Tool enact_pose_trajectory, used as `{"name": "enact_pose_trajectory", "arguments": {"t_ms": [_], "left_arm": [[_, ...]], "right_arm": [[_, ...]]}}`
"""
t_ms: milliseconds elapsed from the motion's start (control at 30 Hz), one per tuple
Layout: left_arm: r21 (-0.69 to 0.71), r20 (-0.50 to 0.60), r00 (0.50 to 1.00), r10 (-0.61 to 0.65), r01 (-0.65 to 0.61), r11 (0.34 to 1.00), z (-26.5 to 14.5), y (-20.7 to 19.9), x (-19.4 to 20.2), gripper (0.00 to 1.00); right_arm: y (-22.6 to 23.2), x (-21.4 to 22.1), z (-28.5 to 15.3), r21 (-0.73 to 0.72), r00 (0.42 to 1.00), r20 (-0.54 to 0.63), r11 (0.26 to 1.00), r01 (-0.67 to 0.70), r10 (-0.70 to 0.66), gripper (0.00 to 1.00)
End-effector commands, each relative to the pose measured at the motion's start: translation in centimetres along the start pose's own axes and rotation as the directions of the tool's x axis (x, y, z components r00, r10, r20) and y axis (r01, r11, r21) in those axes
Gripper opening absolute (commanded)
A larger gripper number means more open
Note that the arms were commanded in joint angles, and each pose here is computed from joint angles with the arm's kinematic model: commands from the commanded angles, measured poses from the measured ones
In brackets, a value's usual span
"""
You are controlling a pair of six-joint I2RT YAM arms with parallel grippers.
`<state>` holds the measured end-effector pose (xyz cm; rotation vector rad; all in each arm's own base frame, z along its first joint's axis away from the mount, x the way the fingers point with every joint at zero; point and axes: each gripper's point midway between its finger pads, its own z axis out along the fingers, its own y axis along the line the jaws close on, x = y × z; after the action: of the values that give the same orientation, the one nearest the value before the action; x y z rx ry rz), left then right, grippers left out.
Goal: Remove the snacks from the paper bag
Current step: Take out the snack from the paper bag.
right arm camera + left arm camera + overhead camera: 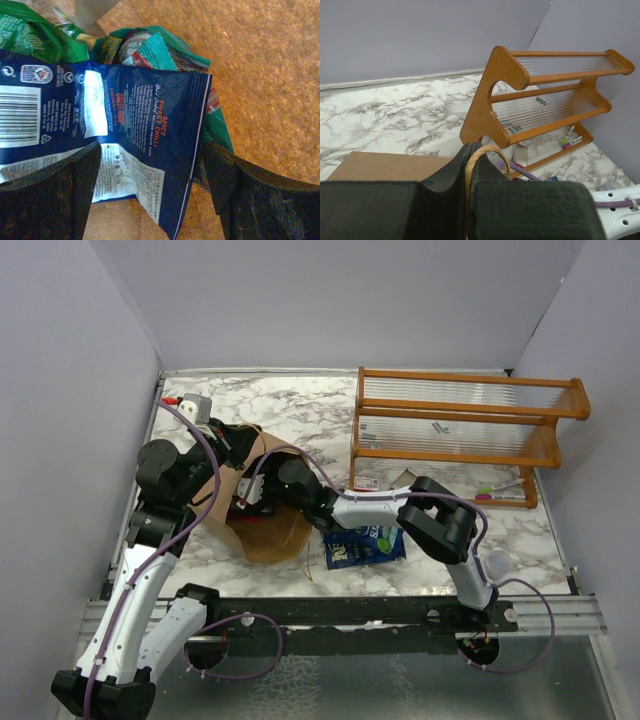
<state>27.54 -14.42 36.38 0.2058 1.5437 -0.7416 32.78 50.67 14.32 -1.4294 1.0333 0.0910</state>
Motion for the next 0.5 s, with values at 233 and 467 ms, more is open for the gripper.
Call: {"name": "enact_pose_trajectory", "arguments": {"t_ms": [233, 467], "left_arm": [[0.015, 0.041, 0.999, 0.025, -0.026, 1.0, -0.5, -0.8, -1.6, 0.0], [-0.011, 0.039, 0.999, 0.019, -0.018, 1.0, -0.4, -0.2, -1.3, 0.0]], "right_arm": [[0.4, 0.4, 2.2, -0.017, 0.999, 0.02, 0.999, -0.027, 0.028, 0.42], [1.1, -0.4, 1.2, -0.077, 0.996, 0.037, 0.994, -0.078, 0.081, 0.02]]}}
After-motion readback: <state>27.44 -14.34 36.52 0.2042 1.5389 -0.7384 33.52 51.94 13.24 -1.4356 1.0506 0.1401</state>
